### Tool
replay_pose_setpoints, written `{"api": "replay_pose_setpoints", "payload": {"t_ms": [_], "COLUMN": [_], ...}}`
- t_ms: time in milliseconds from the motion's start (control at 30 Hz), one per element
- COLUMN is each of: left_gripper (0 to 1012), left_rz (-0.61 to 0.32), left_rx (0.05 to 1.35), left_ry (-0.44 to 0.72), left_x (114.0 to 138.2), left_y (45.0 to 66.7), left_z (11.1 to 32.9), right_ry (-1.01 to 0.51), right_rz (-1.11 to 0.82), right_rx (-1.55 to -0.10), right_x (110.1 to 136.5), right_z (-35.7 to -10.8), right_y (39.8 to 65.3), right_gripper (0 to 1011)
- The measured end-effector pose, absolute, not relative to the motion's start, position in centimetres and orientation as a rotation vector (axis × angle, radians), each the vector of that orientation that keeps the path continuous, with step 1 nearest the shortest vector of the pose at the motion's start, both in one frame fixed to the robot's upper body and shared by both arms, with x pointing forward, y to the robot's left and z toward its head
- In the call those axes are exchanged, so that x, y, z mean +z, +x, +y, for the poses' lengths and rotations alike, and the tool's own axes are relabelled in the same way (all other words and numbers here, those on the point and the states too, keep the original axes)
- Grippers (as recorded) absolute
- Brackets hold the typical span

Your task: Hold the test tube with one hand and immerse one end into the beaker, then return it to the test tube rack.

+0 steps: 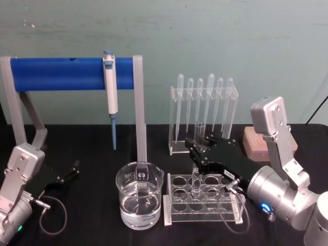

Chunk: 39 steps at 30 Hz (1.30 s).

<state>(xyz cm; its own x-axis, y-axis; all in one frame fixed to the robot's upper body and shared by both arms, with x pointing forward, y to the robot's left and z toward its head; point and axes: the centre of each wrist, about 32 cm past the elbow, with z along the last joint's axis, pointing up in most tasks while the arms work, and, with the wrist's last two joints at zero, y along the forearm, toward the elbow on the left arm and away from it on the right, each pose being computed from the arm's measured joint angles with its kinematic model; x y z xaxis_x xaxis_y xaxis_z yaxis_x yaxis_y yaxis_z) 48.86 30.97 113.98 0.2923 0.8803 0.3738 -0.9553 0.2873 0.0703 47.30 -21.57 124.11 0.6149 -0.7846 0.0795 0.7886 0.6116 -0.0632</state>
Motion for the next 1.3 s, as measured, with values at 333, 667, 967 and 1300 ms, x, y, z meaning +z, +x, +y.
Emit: {"api": "replay_pose_setpoints", "payload": {"t_ms": [333, 667, 967, 1300], "left_gripper": [1000, 1000, 1000, 1000], "left_rz": [-0.285, -0.285, -0.285, -0.285], "left_rx": [1.248, 1.248, 1.248, 1.248], "left_ry": [0.304, 0.304, 0.304, 0.305], "left_x": [114.0, 114.0, 114.0, 114.0], "left_y": [48.9, 48.9, 48.9, 48.9], "left_z": [31.0, 31.0, 31.0, 31.0], "right_ry": [-0.091, -0.108, -0.17, -0.227], "right_rz": [-0.041, -0.039, -0.094, -0.137], "right_rx": [-0.914, -0.91, -0.88, -0.858], "right_x": [122.5, 120.8, 120.2, 120.3], "right_z": [-21.6, -21.6, -21.1, -20.7], "right_y": [47.4, 47.5, 47.6, 47.5], "right_gripper": [227, 227, 227, 345]}}
